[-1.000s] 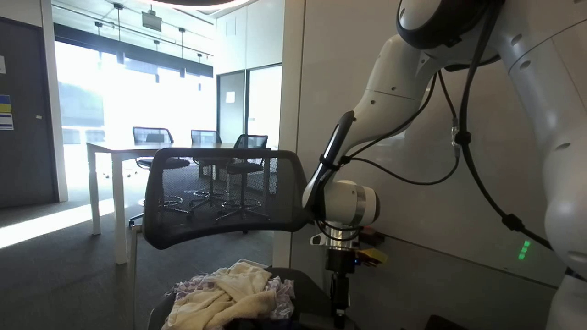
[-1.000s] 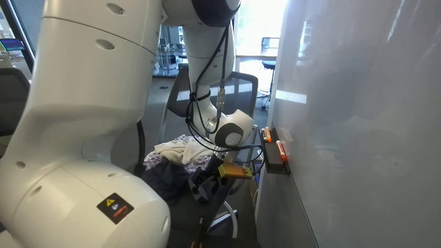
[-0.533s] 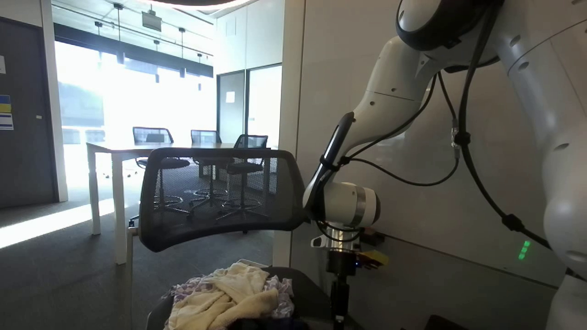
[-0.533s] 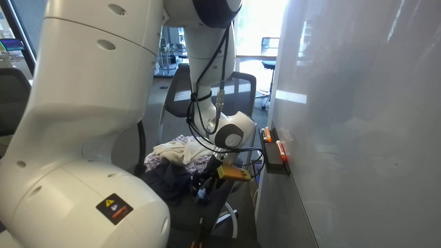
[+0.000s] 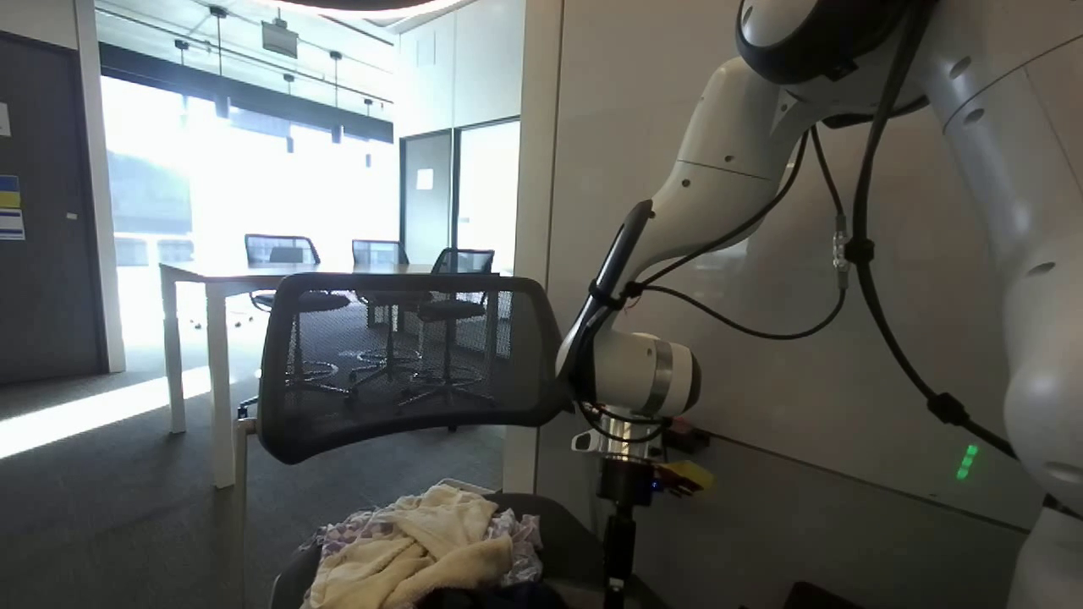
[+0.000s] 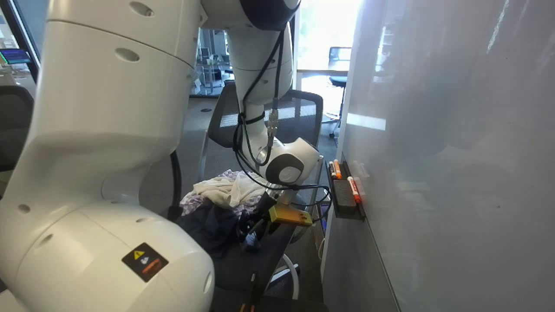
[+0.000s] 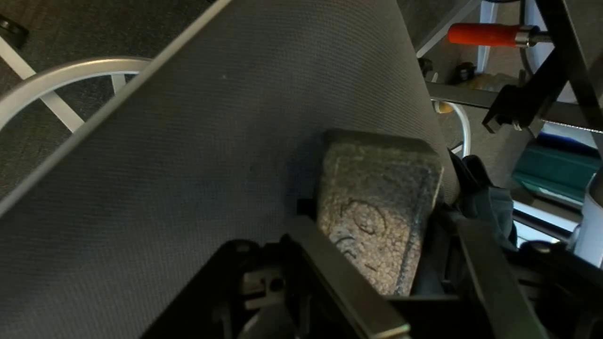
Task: Pick up the duster, then rub something off of the board
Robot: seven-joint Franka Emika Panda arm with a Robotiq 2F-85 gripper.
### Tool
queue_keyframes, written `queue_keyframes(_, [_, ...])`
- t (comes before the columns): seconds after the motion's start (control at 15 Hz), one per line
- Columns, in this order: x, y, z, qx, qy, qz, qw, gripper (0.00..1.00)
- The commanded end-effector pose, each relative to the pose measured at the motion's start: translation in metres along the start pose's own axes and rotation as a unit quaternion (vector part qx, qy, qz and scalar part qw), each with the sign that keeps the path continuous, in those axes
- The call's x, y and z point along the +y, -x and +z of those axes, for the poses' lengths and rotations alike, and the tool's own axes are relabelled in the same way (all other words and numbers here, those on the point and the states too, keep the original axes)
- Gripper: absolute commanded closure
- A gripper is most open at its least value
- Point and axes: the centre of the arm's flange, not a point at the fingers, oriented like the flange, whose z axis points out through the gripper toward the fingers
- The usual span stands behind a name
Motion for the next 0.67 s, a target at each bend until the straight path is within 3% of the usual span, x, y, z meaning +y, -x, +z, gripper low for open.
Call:
queue_keyframes(0.0, [-0.046,-0.003,-0.023,-0.002,0.059,0.014,0.9982,0.68])
queue_keyframes(0.27, [-0.094,-0.007,-0.035,-0.021,0.146,0.048,0.9878,0.68])
queue_keyframes(0.6, [-0.151,-0.008,-0.04,-0.042,0.261,0.06,0.9627,0.68])
